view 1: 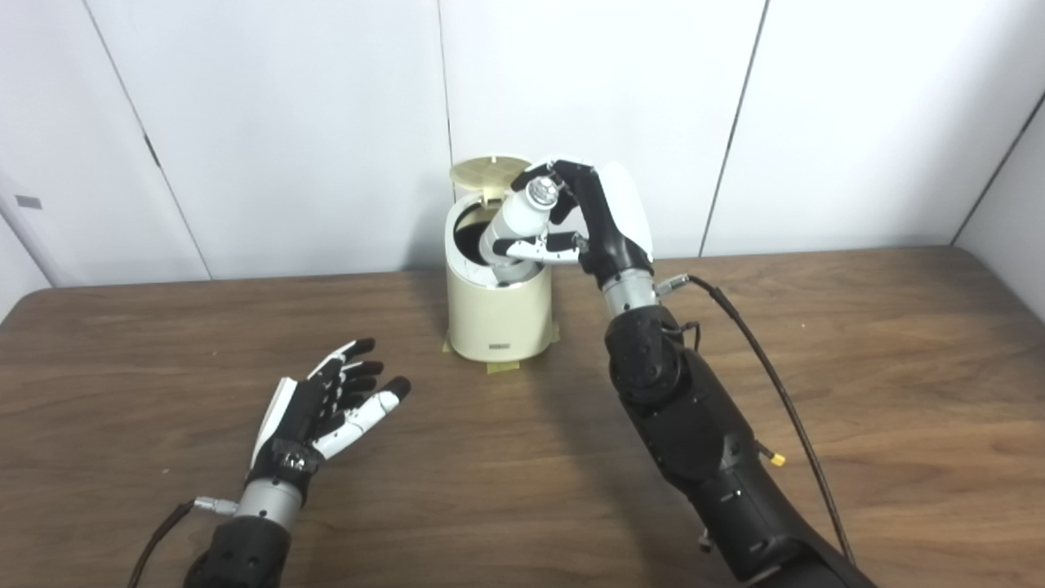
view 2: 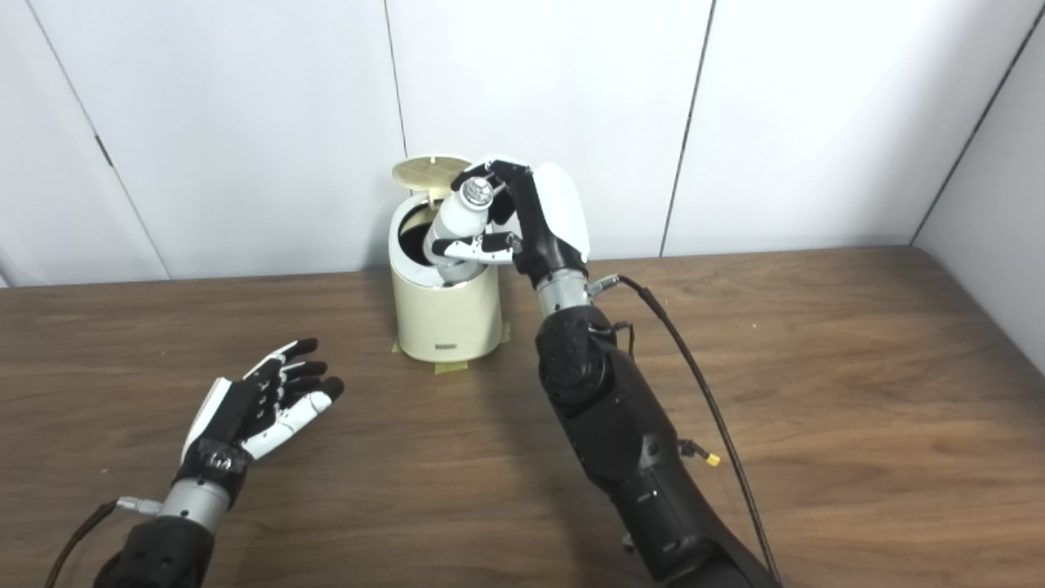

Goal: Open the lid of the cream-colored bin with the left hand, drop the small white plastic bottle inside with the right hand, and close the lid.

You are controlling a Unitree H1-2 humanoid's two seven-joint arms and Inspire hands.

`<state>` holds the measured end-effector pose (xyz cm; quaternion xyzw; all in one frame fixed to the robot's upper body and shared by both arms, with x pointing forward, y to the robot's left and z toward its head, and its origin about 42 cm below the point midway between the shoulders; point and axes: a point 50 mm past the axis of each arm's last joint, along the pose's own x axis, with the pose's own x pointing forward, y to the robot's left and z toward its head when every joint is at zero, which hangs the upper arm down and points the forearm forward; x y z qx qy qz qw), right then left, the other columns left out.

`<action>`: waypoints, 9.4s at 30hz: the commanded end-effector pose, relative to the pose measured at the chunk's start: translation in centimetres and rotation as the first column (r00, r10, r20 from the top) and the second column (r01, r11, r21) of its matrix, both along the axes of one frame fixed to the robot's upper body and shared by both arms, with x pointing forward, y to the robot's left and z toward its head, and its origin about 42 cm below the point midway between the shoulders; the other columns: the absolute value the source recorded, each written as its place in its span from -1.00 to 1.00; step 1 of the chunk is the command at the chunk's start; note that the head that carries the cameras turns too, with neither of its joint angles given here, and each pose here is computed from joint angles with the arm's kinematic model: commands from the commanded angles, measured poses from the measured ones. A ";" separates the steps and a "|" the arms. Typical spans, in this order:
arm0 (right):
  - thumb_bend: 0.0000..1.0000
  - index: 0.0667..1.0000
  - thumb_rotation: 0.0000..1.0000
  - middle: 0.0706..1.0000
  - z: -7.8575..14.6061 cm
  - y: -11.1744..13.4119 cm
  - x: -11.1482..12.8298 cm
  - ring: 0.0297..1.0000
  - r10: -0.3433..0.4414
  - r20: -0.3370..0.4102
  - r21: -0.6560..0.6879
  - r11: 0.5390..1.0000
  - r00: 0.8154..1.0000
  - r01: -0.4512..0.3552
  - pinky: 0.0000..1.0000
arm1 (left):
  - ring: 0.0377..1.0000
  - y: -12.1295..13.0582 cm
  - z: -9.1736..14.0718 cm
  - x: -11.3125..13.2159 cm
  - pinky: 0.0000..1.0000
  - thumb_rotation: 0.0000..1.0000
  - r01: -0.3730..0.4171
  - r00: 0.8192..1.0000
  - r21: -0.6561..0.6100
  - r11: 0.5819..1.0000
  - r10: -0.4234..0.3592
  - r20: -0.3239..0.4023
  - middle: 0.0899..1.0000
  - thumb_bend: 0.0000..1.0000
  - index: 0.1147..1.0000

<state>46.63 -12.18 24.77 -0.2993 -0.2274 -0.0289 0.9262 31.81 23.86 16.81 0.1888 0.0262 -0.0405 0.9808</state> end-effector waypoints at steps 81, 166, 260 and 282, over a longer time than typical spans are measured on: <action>0.24 0.61 1.00 0.73 -6.1 -11.1 -14.0 0.72 0.165 -0.344 0.499 0.866 0.925 0.031 0.58 | 0.75 -1.2 4.5 4.0 0.73 1.00 0.067 0.993 -0.204 0.977 -0.046 0.108 0.74 0.13 0.82; 0.24 0.84 0.91 0.81 -10.9 -11.5 -17.0 0.81 0.141 -0.295 0.578 0.814 0.945 0.058 0.70 | 0.51 -8.1 19.9 18.6 0.67 0.97 0.149 0.848 0.436 0.887 -0.341 0.405 0.33 -0.10 0.32; 0.17 0.87 0.98 0.70 -10.4 -12.4 -16.6 0.77 0.079 -0.334 0.535 0.837 0.939 0.120 0.69 | 0.59 -7.9 11.4 13.7 0.79 0.98 -0.050 0.726 0.980 0.192 -0.667 0.168 0.47 0.05 0.39; 0.17 0.85 1.00 0.70 -10.2 -12.8 -16.6 0.74 0.042 -0.339 0.519 0.842 0.940 0.149 0.64 | 0.63 -8.0 9.8 12.9 0.84 0.69 -0.091 0.707 0.995 0.035 -0.702 0.090 0.47 -0.15 0.22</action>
